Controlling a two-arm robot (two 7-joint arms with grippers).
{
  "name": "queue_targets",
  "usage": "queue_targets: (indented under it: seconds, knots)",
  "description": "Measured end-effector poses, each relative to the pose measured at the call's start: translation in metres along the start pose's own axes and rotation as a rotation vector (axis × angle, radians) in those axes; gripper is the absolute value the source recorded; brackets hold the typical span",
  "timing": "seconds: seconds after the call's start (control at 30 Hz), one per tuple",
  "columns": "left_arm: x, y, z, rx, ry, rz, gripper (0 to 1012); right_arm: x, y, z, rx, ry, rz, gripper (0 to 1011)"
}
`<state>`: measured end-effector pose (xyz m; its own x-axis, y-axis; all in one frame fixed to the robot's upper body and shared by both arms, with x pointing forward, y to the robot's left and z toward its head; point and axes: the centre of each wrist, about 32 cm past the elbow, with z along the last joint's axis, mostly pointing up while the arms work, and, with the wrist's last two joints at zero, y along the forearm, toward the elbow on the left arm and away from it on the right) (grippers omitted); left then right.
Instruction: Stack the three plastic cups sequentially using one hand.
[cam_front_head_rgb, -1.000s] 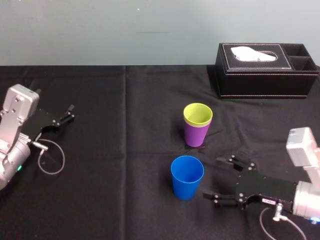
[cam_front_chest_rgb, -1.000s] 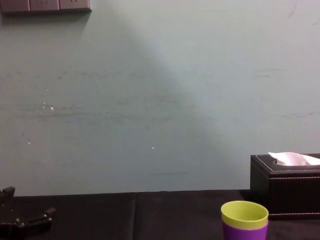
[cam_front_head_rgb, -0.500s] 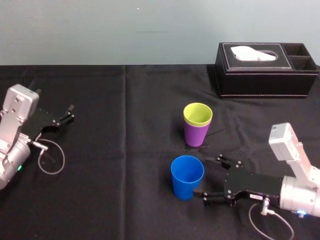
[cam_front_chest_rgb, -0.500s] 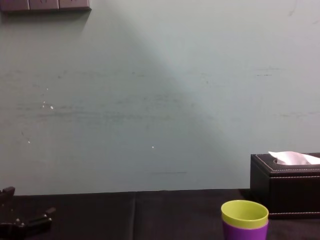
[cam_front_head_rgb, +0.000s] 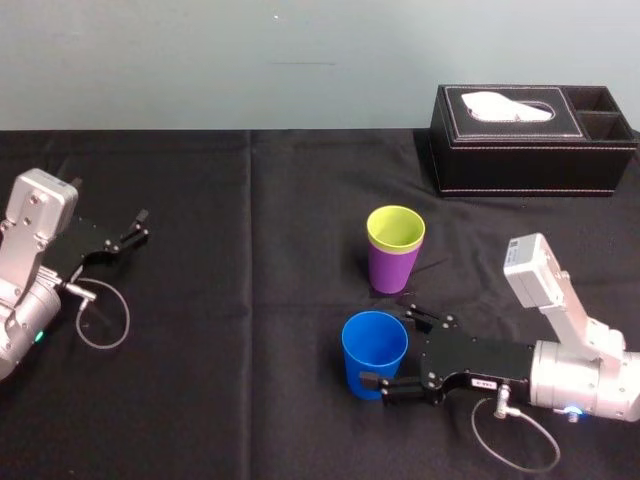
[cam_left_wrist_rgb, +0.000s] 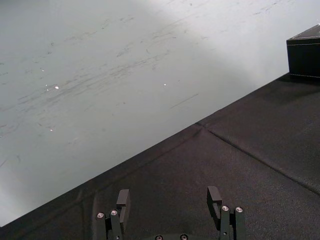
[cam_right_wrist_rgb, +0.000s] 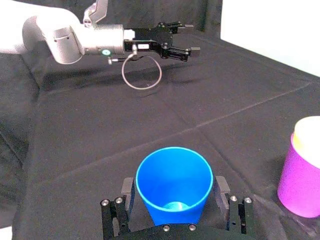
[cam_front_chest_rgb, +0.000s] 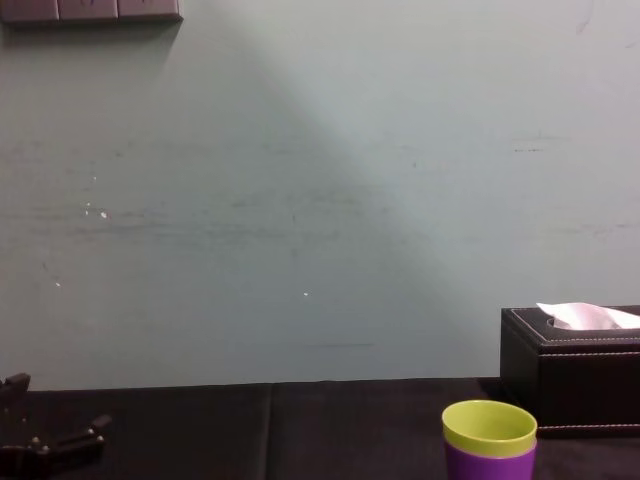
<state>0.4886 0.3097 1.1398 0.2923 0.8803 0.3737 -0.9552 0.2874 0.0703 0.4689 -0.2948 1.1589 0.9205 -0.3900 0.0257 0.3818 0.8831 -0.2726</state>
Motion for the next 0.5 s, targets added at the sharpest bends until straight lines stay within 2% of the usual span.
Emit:
queue_targets:
  seconds: [0.33, 0.5]
  knots:
    - [0.0000, 0.0000, 0.0000, 0.000, 0.000, 0.000, 1011, 0.0006, 0.0015, -0.0002, 0.003, 0.005, 0.006, 1000]
    - [0.0000, 0.0000, 0.0000, 0.000, 0.000, 0.000, 1011, 0.0004, 0.0008, -0.0001, 0.002, 0.004, 0.004, 908]
